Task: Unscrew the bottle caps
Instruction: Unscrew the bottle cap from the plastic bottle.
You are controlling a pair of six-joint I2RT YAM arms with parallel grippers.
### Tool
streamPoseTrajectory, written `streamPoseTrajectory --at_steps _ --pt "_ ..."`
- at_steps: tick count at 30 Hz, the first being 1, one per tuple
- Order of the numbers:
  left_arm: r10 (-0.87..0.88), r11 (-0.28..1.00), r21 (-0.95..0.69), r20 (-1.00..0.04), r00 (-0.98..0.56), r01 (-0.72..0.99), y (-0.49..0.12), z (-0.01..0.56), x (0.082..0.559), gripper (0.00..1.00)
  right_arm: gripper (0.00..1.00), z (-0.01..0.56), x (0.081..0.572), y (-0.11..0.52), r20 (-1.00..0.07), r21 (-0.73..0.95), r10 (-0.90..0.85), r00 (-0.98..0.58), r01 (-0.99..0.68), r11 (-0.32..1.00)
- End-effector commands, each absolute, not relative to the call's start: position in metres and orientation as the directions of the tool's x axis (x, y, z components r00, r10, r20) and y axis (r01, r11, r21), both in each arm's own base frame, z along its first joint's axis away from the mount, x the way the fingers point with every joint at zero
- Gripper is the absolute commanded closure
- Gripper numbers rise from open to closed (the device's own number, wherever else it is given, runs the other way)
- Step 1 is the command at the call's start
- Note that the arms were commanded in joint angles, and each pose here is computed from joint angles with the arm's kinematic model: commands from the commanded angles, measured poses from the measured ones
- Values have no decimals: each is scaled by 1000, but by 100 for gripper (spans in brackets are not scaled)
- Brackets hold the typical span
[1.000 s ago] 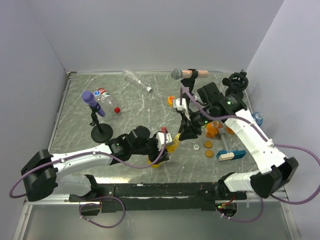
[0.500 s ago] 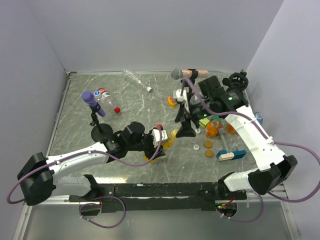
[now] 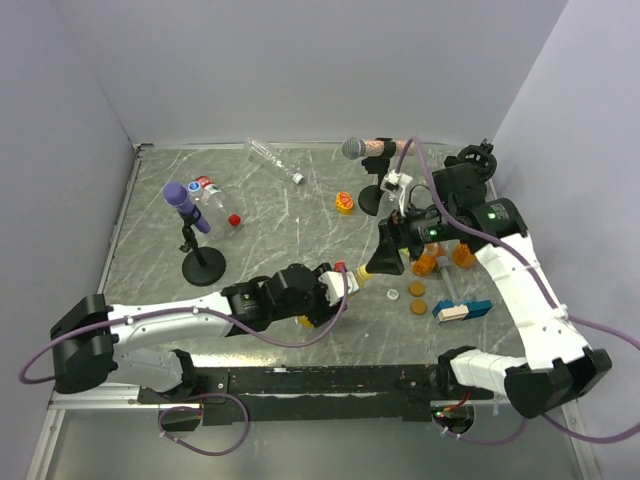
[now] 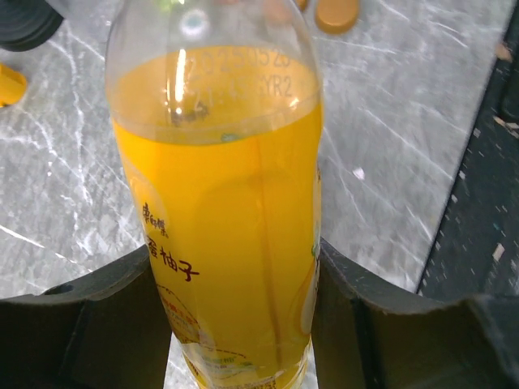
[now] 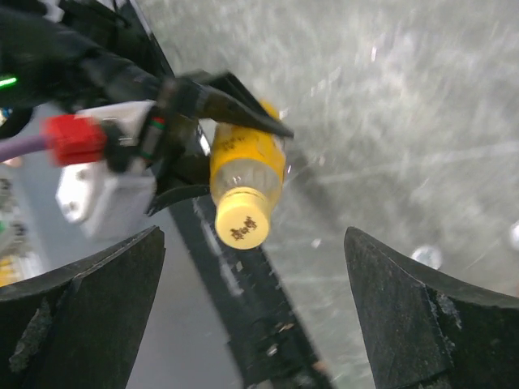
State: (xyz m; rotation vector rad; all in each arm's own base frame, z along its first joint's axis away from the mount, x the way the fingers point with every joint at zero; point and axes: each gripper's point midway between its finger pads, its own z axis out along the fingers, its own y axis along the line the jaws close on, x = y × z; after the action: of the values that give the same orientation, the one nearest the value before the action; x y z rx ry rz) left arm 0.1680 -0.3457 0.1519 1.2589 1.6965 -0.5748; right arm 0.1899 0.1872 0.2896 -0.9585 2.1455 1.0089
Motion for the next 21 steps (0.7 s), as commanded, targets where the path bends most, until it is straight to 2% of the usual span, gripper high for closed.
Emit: streamPoseTrajectory --at_steps 1,10,17,19,21 --pt "332 506 157 -943 -24 848 -371 208 192 95 6 260 190 184 -581 523 -327 -745 -649 552" --pt "332 516 155 -943 -30 843 -380 208 192 95 29 259 193 193 -535 583 -329 -778 -622 522" --pt "336 518 157 -941 -31 841 -381 208 192 95 68 261 192 196 -532 594 -344 -774 -630 500" --pt "335 517 156 -942 -30 842 -380 208 192 95 76 262 191 196 -546 586 -357 -758 -650 484" --pt "335 495 153 -942 -25 856 -379 207 187 95 78 265 190 197 -571 566 -385 -725 -687 456"
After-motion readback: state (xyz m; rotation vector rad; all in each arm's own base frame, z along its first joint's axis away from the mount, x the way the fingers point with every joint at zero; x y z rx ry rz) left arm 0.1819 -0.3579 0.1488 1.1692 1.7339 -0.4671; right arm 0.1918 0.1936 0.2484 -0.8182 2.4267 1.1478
